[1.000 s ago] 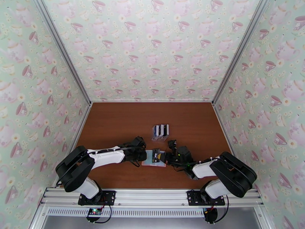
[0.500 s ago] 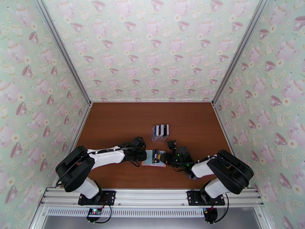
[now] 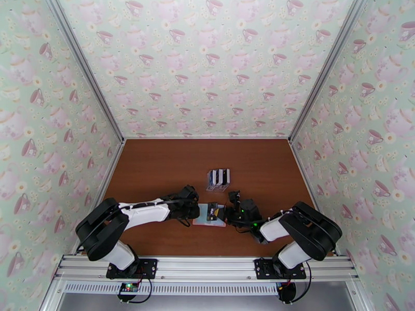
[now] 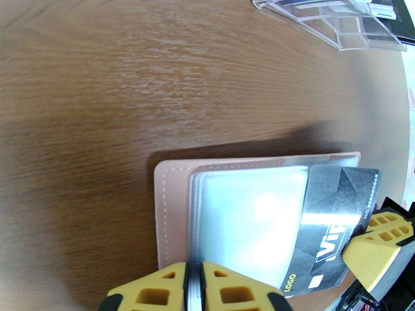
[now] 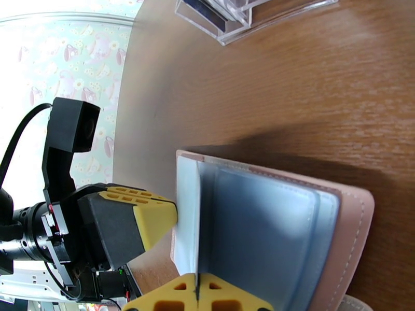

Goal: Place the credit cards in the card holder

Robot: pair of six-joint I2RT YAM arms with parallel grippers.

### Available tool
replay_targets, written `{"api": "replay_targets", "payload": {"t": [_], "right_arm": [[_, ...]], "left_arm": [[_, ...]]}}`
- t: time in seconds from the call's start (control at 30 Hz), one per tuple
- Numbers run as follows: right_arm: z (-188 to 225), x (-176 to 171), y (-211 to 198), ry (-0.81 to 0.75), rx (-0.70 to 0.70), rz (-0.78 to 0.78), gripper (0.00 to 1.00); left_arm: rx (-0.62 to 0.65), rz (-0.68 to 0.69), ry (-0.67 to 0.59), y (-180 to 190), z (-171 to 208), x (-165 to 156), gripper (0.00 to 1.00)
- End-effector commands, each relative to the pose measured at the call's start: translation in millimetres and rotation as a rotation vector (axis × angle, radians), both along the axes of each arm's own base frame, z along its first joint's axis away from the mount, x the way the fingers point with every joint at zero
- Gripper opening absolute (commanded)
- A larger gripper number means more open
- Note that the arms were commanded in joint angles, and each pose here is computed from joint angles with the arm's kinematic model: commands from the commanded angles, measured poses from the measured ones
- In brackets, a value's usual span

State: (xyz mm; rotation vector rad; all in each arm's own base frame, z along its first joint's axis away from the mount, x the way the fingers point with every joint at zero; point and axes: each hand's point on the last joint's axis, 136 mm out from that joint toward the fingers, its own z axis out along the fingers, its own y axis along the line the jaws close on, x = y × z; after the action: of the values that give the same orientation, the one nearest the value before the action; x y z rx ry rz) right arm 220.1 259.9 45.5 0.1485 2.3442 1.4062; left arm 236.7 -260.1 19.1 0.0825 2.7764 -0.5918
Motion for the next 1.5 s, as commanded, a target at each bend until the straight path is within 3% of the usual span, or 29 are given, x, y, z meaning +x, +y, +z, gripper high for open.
{"api": "replay_targets", "payload": {"t": [0.0,1.47], "right_arm": [[-5.8,1.4,-5.6,0.011,-0.010,-0.035,0.00],[-19.2,-4.3,26.6,0.054,0.043,0.023,0.00]], "left_arm": [[0.113,0.004,0.099,26.7,-28.5,-26.3,0.15],[0.095,0.011,0.104,24.1,-31.2,-31.9,0.16]]}}
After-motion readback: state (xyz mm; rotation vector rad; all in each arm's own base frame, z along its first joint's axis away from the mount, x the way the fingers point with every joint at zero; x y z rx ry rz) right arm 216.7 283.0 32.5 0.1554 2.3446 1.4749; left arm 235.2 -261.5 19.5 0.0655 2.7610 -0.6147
